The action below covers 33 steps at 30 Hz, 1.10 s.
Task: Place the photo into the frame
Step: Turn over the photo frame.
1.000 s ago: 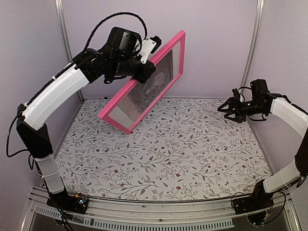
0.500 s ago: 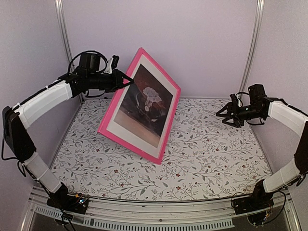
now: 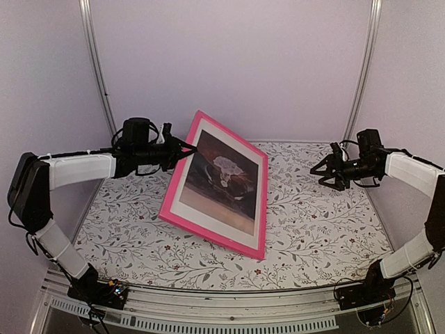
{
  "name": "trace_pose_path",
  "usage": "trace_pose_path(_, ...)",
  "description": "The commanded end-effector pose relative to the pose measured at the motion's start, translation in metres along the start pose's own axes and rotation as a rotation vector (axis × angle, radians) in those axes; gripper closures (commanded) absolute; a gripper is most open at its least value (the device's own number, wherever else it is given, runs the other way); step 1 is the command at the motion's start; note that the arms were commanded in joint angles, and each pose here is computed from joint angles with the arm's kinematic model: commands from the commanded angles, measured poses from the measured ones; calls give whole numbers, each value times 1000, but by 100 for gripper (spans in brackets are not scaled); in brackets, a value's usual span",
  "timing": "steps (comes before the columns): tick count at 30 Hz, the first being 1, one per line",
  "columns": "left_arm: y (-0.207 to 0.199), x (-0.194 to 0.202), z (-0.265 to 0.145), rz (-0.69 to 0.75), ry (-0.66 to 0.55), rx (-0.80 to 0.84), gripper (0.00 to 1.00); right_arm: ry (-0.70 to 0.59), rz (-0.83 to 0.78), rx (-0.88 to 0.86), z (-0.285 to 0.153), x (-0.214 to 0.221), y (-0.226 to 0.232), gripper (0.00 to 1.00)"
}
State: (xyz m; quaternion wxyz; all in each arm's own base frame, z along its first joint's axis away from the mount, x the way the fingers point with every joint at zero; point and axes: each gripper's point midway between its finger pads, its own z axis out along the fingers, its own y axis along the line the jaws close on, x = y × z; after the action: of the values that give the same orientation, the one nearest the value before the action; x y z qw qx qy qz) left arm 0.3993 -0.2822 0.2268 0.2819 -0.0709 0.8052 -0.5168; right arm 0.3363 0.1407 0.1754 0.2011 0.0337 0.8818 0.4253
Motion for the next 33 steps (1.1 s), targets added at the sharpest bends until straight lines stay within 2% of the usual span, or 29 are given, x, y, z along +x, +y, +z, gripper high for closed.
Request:
trace_pose_path(1,-59,-19,-13,22,-77,255,100,15,4,-24,8,5,-6,31)
trace_pose_path(13,-14,19,36,-34,108,224,94,47,36,-19,24,20,-28,31)
trace_pose_path(19,5,31,55,-48,200,209,87,52,34,8,31,20,-40,31)
trace_pose_path(25,25,45,70,-59,276,202,70,30,13,18,39,7,-45,30)
trace_pose_path(33,56,56,88,-53,342,163,43,-63,-56,87,54,-42,-61,30)
